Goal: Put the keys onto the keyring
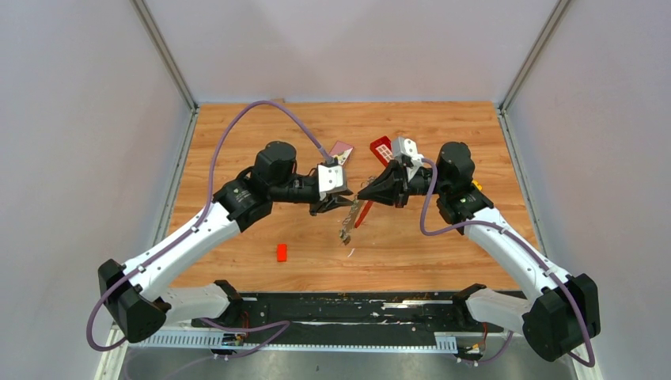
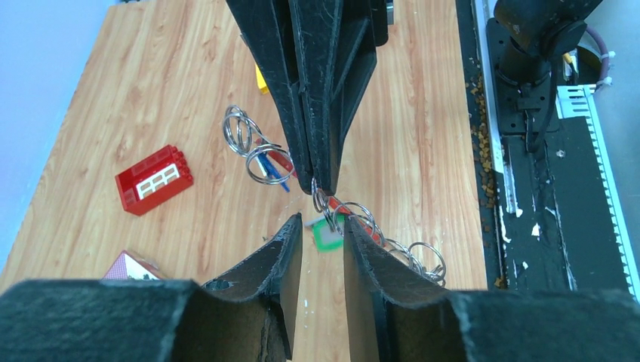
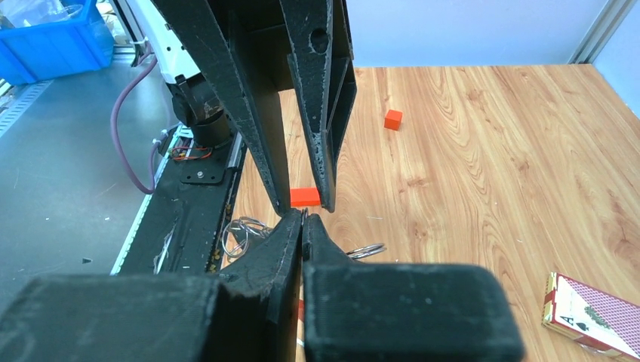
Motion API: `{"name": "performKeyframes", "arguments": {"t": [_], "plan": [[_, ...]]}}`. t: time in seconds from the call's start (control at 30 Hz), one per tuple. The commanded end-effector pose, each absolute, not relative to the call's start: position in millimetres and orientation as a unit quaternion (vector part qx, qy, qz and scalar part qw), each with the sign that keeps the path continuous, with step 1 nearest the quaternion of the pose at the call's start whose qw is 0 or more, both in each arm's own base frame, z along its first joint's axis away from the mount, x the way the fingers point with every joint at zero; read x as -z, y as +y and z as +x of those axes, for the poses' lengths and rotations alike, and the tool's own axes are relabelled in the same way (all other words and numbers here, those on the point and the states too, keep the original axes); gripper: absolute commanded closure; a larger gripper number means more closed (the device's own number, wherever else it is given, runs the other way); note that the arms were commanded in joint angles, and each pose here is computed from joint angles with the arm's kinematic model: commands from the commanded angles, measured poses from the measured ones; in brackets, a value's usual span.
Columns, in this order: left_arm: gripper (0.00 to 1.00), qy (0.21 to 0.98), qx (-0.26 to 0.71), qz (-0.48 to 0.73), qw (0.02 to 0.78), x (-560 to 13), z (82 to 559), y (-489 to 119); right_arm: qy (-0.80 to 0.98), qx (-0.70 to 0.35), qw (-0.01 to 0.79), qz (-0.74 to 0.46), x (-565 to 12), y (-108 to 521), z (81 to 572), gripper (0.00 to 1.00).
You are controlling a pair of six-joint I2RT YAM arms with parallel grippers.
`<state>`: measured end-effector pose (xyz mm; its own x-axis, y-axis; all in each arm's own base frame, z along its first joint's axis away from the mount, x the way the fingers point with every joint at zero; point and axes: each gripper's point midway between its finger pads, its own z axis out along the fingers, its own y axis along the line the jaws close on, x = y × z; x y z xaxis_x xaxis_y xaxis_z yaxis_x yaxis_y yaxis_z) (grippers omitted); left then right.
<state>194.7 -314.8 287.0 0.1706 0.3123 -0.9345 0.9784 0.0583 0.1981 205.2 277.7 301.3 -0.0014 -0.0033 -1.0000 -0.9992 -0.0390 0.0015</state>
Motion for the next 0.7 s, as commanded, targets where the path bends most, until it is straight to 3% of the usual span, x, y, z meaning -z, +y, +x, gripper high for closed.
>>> {"name": "performKeyframes", "arguments": {"t": [0.0, 0.37, 0.67], "plan": [[0.65, 0.527, 0.344, 0.59, 0.506, -310.5, 198.9, -318.8, 0.468, -0.498, 0.509, -0.523, -311.4, 276.0, 203.6, 1.0], [0.65, 0.527, 0.37, 0.591, 0.486, -303.6, 197.2, -328.9, 0.466, -0.499, 0.51, -0.523, -312.7, 275.5, 202.7, 1.0], [0.75, 0.526, 0.394, 0.587, 0.473, -305.9, 193.6, -335.3, 0.467, -0.499, 0.509, -0.524, -310.5, 276.0, 203.2, 1.0]]}}
